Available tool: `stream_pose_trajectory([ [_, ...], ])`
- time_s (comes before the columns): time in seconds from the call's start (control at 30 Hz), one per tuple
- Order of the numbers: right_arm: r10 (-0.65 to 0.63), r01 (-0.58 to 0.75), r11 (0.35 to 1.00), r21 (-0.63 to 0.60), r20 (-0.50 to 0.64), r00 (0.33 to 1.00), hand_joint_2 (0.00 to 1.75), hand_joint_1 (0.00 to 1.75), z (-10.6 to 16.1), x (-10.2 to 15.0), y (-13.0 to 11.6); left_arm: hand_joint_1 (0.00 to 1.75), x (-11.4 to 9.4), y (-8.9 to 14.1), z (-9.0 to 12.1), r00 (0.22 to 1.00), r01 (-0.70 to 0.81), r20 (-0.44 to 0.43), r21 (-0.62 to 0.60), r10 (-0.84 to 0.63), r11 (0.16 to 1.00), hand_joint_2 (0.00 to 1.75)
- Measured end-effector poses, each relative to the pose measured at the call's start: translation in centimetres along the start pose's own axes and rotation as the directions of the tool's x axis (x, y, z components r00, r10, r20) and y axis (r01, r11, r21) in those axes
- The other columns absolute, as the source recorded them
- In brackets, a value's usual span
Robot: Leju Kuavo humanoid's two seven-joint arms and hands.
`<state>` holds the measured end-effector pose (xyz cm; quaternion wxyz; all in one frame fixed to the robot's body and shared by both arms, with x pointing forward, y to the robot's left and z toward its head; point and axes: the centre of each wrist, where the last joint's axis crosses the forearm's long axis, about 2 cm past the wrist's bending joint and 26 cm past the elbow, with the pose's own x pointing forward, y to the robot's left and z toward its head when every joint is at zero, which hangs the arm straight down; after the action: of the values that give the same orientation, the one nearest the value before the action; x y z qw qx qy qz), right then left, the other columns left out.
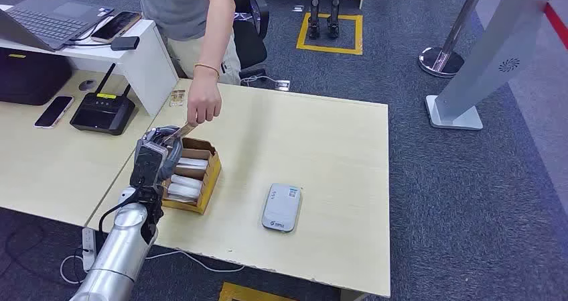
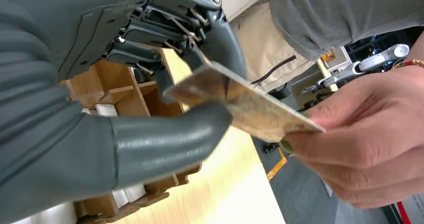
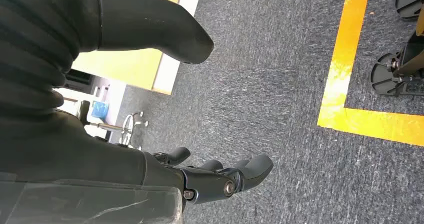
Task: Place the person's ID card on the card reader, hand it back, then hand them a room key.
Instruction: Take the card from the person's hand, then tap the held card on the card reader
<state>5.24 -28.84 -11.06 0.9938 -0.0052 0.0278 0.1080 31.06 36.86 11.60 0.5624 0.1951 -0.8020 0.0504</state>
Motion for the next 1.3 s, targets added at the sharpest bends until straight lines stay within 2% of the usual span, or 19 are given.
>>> stream_pose_trajectory([
  [0.67, 0.025, -0.025, 1.0, -0.006, 0.0, 1.0, 1.75, 0.0, 0.0, 0.0, 0.1, 1.75, 0.0, 0.6, 0.4, 0.998, 0.053, 0.019, 0.024, -0.054, 0.998, 1.75],
  [0.97, 0.036, -0.036, 0.999, -0.009, 0.005, 0.999, 1.75, 0.0, 0.0, 0.0, 0.1, 1.75, 0.8, 0.2, 0.5, 0.978, 0.179, 0.1, 0.063, -0.184, 0.982, 1.75],
  [1.3, 0.066, -0.066, 0.998, -0.016, 0.003, 0.998, 1.75, 0.0, 0.0, 0.2, 0.1, 1.75, 2.6, -1.7, 0.5, 0.942, 0.251, 0.212, 0.067, -0.26, 0.966, 1.75],
])
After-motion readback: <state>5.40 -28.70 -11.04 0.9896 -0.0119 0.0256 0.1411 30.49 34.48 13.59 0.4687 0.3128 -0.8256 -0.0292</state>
